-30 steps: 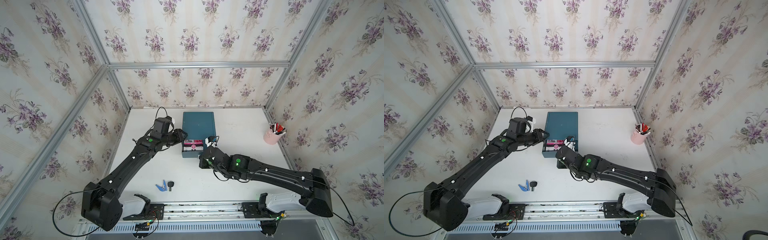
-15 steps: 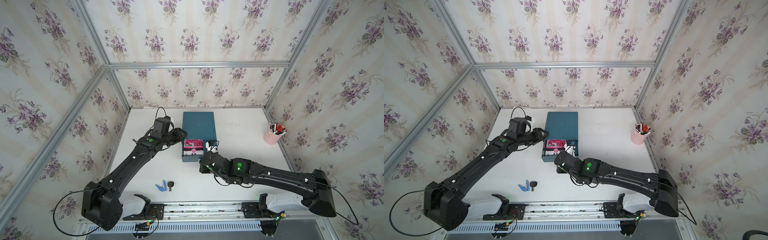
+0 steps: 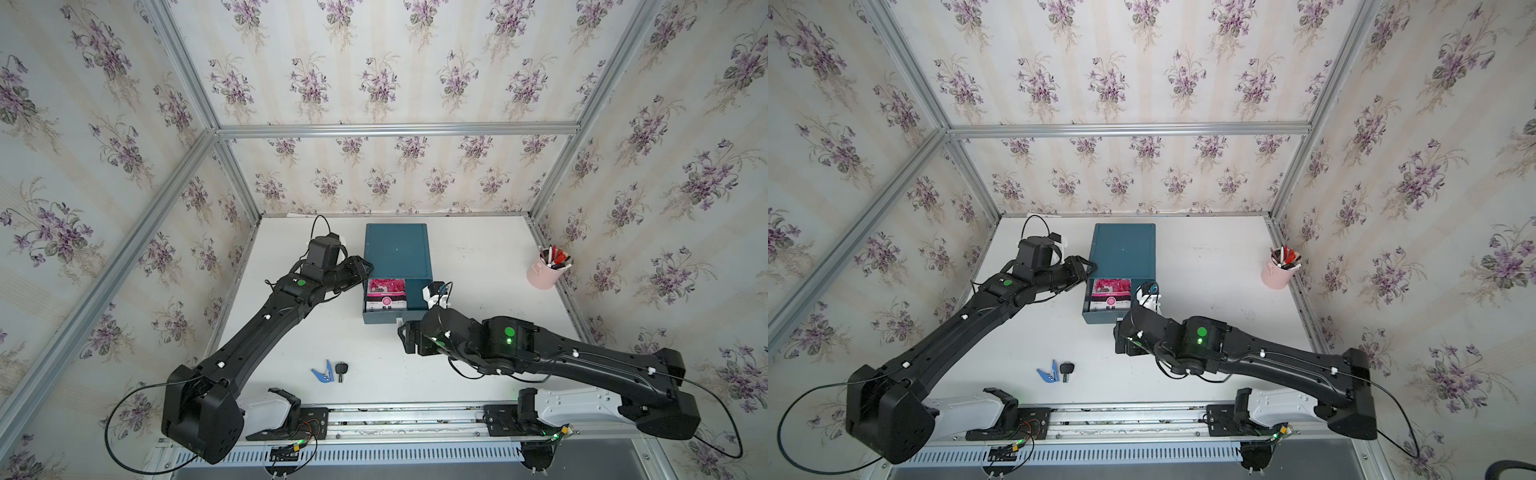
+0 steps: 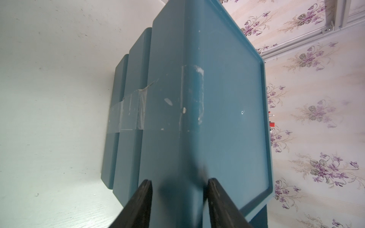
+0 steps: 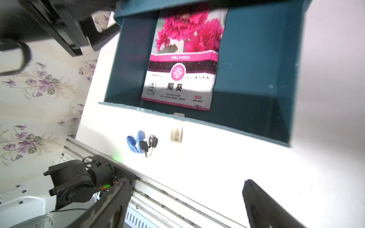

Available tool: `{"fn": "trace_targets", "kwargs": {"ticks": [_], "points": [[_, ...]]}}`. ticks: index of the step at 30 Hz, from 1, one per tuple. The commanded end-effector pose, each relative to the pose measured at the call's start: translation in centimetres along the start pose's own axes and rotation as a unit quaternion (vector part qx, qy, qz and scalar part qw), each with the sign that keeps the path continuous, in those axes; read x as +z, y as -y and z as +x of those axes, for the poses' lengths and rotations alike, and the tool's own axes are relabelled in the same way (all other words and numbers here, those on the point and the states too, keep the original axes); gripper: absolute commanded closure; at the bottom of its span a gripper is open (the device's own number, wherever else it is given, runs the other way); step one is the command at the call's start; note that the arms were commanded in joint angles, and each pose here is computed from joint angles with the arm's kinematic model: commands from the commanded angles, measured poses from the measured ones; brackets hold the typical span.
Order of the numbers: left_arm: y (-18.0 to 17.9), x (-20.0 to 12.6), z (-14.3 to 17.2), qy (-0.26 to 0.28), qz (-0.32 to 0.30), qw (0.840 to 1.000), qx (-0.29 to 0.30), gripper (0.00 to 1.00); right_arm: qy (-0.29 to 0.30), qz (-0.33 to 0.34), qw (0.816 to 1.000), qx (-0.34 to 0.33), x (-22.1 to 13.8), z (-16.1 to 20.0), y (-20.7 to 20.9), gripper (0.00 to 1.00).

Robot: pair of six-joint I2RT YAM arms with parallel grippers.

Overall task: Take the seed bags out of the drawer
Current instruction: Open the drawer in the storage box.

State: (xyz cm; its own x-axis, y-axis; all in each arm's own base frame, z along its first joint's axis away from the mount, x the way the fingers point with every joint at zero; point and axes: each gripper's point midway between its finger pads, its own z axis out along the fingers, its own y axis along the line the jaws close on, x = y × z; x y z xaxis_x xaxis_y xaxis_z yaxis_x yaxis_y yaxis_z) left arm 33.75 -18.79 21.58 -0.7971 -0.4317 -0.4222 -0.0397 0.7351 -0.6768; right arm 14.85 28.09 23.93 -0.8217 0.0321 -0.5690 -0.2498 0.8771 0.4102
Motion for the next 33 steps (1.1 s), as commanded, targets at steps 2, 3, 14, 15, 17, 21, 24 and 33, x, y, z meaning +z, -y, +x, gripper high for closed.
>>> {"fn": "trace_targets", "kwargs": {"ticks": [2, 3, 14, 15, 17, 21, 24, 33], "points": [[-2.7, 0.1, 1.9, -0.032, -0.065, 0.997, -0.021, 0.51, 0.062, 0.084, 0.995, -0.004, -3.5, -3.0, 4.2, 0.10], [-2.5, 0.2, 1.9, -0.033, -0.063, 0.997, -0.021, 0.51, 0.072, 0.106, 0.992, 0.006, -4.0, -4.0, 5.2, 0.11], [-1.6, -0.4, 2.2, -0.034, -0.053, 0.998, -0.020, 0.51, 0.084, 0.166, 0.979, 0.079, -2.9, -8.8, 11.4, 0.25], [-1.5, -0.3, 2.3, -0.036, -0.051, 0.998, -0.020, 0.51, 0.085, 0.156, 0.981, 0.082, -2.9, -8.8, 11.3, 0.26], [-1.5, -0.2, 2.5, -0.041, -0.048, 0.998, -0.022, 0.51, 0.090, 0.126, 0.985, 0.082, -2.7, -8.7, 10.6, 0.28], [-1.1, -0.5, 2.3, -0.038, -0.039, 0.998, -0.020, 0.50, 0.076, 0.047, 0.995, 0.047, -2.6, -8.6, 7.5, 0.39], [-0.8, -1.0, 2.1, -0.033, -0.036, 0.999, -0.012, 0.46, 0.069, 0.047, 0.996, 0.021, -2.7, -8.5, 6.0, 0.40], [-0.7, -2.4, 1.8, -0.029, -0.050, 0.997, 0.043, 0.34, 0.044, 0.107, 0.993, 0.009, 0.0, -7.1, 5.5, 0.36]]}}
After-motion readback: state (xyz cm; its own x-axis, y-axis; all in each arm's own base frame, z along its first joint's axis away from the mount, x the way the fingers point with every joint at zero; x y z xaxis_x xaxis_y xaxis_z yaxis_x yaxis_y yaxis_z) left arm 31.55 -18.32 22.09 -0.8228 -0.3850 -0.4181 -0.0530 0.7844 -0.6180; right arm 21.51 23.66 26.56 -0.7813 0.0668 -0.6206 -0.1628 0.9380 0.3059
